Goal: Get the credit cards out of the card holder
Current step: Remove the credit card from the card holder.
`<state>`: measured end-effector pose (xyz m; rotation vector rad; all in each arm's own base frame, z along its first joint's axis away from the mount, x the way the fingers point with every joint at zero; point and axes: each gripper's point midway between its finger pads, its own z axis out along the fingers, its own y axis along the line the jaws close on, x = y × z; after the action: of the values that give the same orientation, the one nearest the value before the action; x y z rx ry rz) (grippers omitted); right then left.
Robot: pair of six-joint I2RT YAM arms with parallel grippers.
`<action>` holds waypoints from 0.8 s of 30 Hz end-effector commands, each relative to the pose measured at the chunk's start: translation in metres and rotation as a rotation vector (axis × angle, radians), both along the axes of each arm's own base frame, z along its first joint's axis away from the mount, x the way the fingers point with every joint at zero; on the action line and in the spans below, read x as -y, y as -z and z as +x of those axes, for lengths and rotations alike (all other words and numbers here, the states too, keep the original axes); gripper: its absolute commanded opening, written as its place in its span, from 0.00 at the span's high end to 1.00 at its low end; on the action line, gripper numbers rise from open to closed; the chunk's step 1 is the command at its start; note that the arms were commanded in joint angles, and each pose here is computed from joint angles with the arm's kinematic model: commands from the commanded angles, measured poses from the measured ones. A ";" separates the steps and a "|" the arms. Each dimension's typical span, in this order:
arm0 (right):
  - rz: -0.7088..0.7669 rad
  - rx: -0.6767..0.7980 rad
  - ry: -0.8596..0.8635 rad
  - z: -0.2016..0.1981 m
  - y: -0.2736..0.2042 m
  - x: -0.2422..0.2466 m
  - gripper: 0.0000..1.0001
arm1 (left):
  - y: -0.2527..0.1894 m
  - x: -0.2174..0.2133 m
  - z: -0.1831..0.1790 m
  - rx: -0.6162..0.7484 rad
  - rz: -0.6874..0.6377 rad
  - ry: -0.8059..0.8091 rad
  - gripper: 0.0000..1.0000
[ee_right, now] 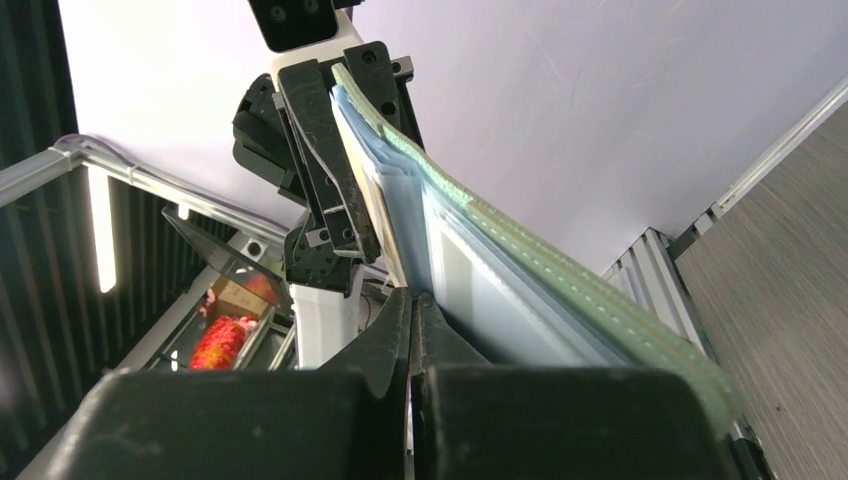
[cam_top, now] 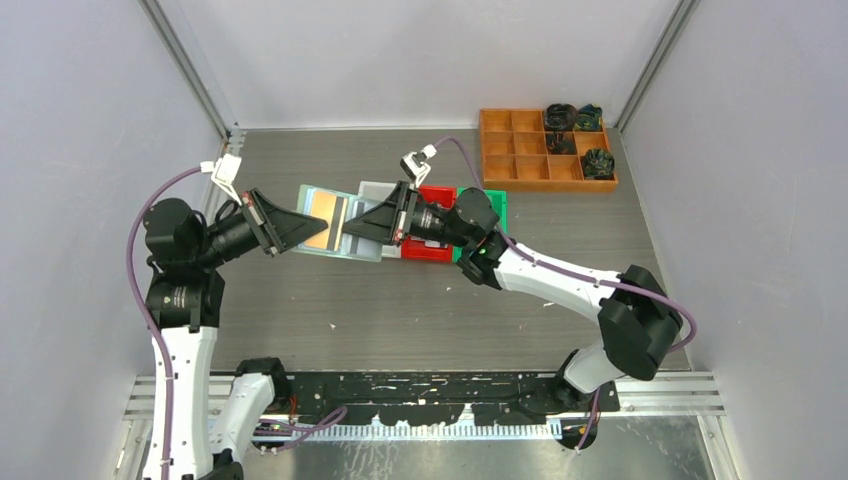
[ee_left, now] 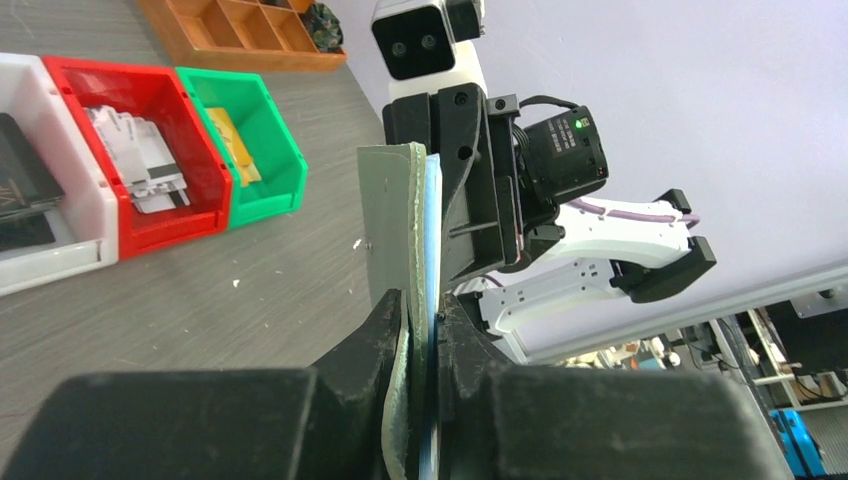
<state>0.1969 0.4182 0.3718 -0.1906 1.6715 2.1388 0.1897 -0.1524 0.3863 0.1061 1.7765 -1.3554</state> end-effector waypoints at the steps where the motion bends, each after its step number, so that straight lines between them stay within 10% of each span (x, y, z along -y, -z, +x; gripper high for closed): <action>1: 0.009 0.048 0.103 0.012 -0.009 0.014 0.99 | -0.018 0.010 -0.023 0.048 -0.016 0.117 0.88; 7: -0.029 0.064 0.112 0.010 -0.008 0.016 0.99 | -0.019 0.010 -0.023 0.051 -0.018 0.114 0.86; 12: 0.014 0.087 0.090 0.007 -0.028 0.014 0.64 | -0.019 0.010 -0.022 0.052 -0.017 0.106 0.86; 24: 0.077 0.169 0.046 -0.011 -0.059 0.003 0.67 | -0.004 0.003 -0.012 0.026 0.037 0.025 0.87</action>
<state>0.2016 0.4121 0.3959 -0.2122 1.6197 2.0636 0.1853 -0.1556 0.3845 0.1184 1.7968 -1.3927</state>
